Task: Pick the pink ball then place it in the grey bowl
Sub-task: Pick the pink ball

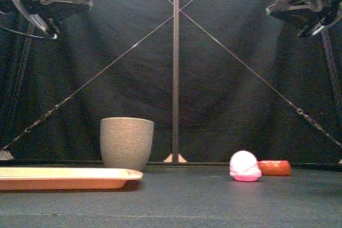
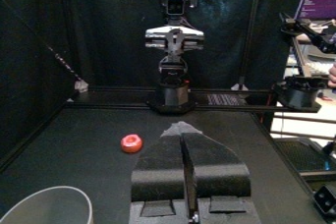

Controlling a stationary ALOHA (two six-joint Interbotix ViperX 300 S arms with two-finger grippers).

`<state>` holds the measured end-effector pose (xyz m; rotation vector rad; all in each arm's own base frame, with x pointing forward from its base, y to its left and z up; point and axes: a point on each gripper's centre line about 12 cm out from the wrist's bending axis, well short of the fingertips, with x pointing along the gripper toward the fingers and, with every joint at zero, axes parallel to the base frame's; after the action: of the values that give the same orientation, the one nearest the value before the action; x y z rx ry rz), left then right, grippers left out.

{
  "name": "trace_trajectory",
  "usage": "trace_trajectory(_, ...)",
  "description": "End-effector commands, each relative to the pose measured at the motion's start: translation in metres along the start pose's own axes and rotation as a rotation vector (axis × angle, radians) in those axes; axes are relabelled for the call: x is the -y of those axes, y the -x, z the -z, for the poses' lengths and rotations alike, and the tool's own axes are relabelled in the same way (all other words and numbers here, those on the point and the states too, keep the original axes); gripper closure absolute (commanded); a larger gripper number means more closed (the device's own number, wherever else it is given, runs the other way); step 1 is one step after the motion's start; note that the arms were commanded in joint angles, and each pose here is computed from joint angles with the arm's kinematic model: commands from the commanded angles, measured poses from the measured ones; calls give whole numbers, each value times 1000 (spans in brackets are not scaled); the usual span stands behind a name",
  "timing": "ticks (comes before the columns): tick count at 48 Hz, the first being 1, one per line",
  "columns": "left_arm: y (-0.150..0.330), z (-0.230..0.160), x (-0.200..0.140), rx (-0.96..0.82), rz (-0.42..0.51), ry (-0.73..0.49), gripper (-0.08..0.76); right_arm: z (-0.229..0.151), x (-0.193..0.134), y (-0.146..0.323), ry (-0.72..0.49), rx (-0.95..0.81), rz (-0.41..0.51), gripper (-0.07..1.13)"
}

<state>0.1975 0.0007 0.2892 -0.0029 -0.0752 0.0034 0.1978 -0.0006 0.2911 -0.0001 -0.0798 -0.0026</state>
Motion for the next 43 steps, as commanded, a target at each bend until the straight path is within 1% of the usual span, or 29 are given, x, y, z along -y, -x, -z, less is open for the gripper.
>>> trace_trajectory(1, -2, -1, 0, 0, 0, 8, 622, 0, 3, -8, -3, -17, 16, 1046)
trace_trajectory(6, -2, -1, 0, 0, 2, 5, 622, 15, 6, -16, -4, -81, 26, 985)
trace_trajectory(10, -2, -1, 0, 0, 1, 5, 622, 27, 5, -23, -4, -133, 24, 851)
trace_trajectory(11, -2, -1, 0, 2, 2, 3, 622, 30, 6, -25, -5, -146, 26, 777)
trace_trajectory(20, -2, -2, 0, 5, 0, 4, 620, 47, 9, -35, -27, -208, 44, 248)
trace_trajectory(21, -2, -2, 0, 5, 0, 3, 620, 50, 10, -37, -35, -214, 52, 176)
trace_trajectory(24, -3, -2, 0, 6, 0, 4, 620, 54, 13, -40, -54, -229, 67, 66)
trace_trajectory(27, -3, -2, 0, 8, 0, 3, 620, 60, 15, -43, -66, -253, 80, 28)
trace_trajectory(43, -2, 0, 0, 6, -1, 3, 620, 114, 13, -69, -65, -469, 73, 32)
